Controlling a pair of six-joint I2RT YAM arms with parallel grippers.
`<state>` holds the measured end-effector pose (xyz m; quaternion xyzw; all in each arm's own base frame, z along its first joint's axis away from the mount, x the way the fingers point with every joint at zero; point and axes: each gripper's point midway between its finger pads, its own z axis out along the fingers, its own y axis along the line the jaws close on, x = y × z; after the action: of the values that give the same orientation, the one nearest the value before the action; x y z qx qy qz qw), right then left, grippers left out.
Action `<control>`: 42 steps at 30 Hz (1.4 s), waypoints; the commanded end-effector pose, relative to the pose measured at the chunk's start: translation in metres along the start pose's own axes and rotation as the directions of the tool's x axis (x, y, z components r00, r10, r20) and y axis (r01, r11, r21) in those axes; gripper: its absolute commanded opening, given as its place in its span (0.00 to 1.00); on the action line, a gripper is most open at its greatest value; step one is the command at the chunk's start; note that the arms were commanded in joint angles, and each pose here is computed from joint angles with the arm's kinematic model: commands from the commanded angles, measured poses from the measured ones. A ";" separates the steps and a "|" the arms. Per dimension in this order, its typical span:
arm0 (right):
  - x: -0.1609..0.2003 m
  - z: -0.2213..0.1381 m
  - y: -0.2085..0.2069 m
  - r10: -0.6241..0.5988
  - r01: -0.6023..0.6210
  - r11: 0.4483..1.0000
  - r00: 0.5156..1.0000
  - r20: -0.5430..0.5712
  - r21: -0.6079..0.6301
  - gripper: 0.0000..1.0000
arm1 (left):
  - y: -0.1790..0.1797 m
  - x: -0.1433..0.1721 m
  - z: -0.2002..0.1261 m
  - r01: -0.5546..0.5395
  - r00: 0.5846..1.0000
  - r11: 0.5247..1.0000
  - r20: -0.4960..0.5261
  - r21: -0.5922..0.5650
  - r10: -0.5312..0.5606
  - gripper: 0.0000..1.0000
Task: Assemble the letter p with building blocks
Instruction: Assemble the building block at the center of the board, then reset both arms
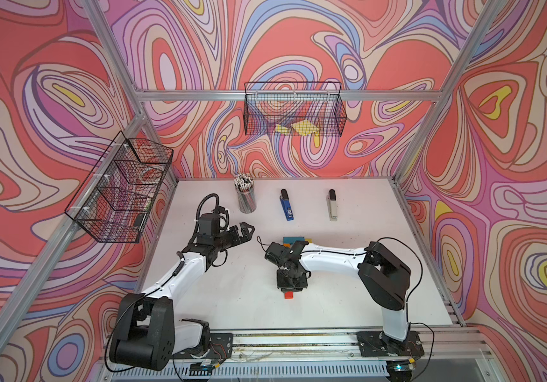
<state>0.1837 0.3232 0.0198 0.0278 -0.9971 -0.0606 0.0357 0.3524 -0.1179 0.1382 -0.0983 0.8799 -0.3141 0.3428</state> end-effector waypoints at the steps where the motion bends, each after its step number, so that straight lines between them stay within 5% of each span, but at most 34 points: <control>1: -0.014 0.004 0.003 -0.007 0.006 1.000 0.999 0.043 0.001 0.37 | 0.003 -0.001 -0.002 -0.002 1.000 1.000 0.011 -0.012 0.002 0.99; 9: -0.020 -0.038 0.017 0.001 0.007 0.998 0.990 0.142 -0.055 0.71 | 0.001 -0.003 -0.006 -0.005 1.000 1.000 0.024 -0.009 0.005 0.99; 11: -0.022 -0.059 0.025 -0.019 0.036 0.996 0.979 0.203 -0.077 0.98 | -0.001 -0.005 -0.008 -0.014 1.000 1.000 0.027 -0.004 0.014 0.99; 16: -0.029 -0.143 0.028 -0.053 0.131 0.982 0.885 0.463 -0.139 0.98 | -0.006 -0.015 -0.019 -0.071 0.994 0.997 0.081 -0.015 0.072 0.99; 23: -0.084 -0.238 -0.101 -0.010 0.006 1.000 0.615 0.789 0.008 0.98 | 0.013 -0.045 -0.038 -0.189 0.955 0.957 0.184 -0.222 0.231 0.99; 27: -0.112 -0.248 -0.180 0.070 -0.069 0.997 0.473 0.878 -0.042 0.98 | 0.038 -0.055 -0.045 -0.221 0.921 0.902 0.225 -0.370 0.318 0.99; 34: -0.133 -0.245 -0.258 -0.061 -0.209 0.971 0.236 0.970 0.112 0.98 | 0.083 -0.059 -0.058 -0.194 0.823 0.808 0.355 -0.556 0.442 0.99; 37: -0.146 -0.220 -0.285 -0.080 -0.302 0.943 0.198 0.977 0.138 0.98 | 0.087 -0.065 -0.071 -0.179 0.758 0.785 0.426 -0.594 0.494 0.99; 42: -0.167 -0.183 -0.307 -0.159 -0.362 0.909 0.152 0.976 0.204 0.98 | 0.103 -0.059 -0.066 -0.172 0.767 0.751 0.392 -0.638 0.508 0.99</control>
<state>0.3591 0.0137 0.1177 -0.0673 -0.8338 0.1244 -0.5336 0.3474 0.0039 0.1187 -0.0966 0.8362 0.0435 0.5381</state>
